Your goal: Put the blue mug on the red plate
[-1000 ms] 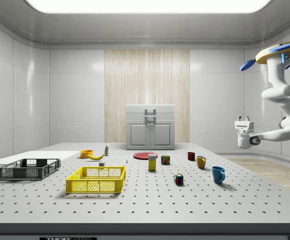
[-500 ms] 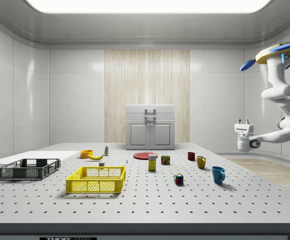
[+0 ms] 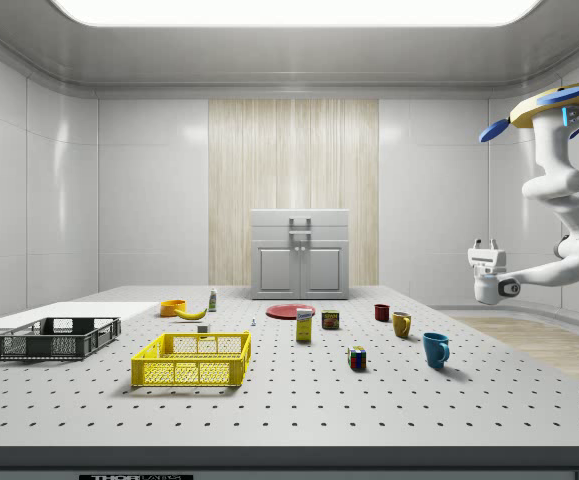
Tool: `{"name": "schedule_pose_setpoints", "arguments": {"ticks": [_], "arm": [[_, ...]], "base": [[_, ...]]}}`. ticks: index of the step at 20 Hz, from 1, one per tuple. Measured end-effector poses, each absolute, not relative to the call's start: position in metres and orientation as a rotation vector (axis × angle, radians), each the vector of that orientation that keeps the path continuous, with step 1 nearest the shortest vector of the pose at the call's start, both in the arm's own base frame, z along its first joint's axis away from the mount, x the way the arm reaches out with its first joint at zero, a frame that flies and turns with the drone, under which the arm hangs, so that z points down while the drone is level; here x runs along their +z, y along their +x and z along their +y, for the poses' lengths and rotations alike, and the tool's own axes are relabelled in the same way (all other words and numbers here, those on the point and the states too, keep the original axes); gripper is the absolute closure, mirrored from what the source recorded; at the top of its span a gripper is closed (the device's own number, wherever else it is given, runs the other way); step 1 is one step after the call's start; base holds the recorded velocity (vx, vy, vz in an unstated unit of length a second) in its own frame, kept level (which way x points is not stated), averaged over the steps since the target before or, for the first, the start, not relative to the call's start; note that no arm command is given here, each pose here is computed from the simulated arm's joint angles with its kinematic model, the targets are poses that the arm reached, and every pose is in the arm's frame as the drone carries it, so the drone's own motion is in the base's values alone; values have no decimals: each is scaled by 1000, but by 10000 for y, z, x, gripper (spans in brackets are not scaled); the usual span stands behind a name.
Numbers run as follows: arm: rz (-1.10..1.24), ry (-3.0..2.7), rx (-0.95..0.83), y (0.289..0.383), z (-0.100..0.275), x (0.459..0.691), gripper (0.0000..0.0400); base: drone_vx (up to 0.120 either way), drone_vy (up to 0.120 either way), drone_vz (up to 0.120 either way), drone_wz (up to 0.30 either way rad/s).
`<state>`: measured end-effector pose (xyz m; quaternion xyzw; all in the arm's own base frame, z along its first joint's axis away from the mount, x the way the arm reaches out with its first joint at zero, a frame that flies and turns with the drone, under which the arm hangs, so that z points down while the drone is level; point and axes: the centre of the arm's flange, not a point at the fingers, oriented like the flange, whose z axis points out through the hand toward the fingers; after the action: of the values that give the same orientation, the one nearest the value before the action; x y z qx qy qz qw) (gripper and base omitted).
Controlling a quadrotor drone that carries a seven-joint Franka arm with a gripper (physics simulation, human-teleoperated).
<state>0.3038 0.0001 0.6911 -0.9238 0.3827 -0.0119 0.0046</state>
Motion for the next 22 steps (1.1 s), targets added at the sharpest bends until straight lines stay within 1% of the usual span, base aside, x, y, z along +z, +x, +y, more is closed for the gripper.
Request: {"name": "schedule_pose_setpoints", "arguments": {"ticks": [17,18,22], "arm": [[1200,-2897,-62,3025,10,6913,0],[1201,-2898,-64,3024,12,6913,0],[1204,-2907,-76,3021,24,6913,0]], "base": [[0,0,0,0],[40,40,0,0],[120,120,0,0]]}}
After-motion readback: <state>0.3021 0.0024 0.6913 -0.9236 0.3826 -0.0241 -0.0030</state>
